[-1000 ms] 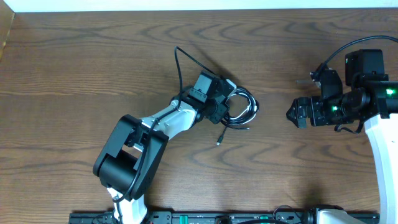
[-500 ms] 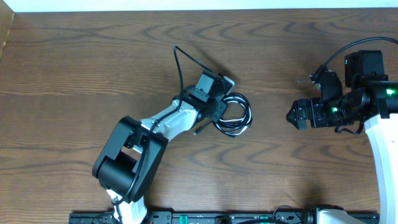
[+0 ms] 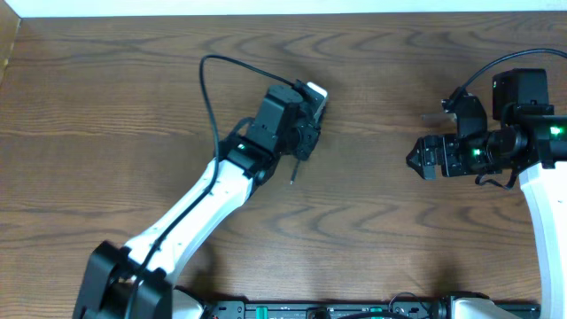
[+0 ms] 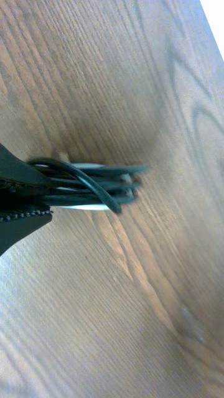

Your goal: Untangle cables

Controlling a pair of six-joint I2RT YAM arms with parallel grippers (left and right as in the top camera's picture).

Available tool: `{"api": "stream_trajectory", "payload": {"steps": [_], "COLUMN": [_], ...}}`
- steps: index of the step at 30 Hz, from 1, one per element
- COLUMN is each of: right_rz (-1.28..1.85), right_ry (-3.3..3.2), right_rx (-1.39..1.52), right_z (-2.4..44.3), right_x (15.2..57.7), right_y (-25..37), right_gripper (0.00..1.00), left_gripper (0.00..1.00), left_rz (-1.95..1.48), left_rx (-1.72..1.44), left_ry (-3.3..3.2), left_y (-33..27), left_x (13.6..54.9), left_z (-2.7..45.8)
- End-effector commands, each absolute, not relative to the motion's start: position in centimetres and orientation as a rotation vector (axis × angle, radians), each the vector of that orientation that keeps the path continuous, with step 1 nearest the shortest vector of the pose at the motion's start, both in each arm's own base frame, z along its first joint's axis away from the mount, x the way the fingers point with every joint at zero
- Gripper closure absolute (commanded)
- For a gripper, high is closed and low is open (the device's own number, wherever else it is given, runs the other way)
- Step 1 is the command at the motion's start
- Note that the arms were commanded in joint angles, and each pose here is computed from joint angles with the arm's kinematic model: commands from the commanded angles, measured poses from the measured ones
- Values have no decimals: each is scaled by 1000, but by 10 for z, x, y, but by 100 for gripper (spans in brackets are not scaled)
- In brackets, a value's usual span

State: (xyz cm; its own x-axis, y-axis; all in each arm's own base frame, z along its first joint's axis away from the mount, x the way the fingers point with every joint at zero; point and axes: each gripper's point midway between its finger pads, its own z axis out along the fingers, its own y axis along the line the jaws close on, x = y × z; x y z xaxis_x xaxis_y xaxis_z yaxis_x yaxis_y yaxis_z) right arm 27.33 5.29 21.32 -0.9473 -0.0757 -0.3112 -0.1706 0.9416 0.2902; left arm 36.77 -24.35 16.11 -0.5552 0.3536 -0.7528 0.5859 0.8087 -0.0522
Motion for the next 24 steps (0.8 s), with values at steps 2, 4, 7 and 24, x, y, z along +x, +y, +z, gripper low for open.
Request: {"api": "stream_trajectory", "payload": {"steps": [2,4,7,24], "right_rz": [569,590,593,999], "right_ry": [2771,2761,2747,2640], "right_rx": [-212,-220,-241,-303], "right_z": [216,215,208,157], "right_x": [274,276,280,272], "right_y": [66,69,72,118], "right_gripper": [1,1,1,12], "left_gripper": [93,93,93,92], "left_rz": [-540,-605,-727,-1165], "left_rx": [640,664,627,564], "left_ry": [2189,2163,2152,1888], "left_y": [-254,-262,-272,-317], "left_x": [356,351,345,332], "left_z": [186,194,204,285]}}
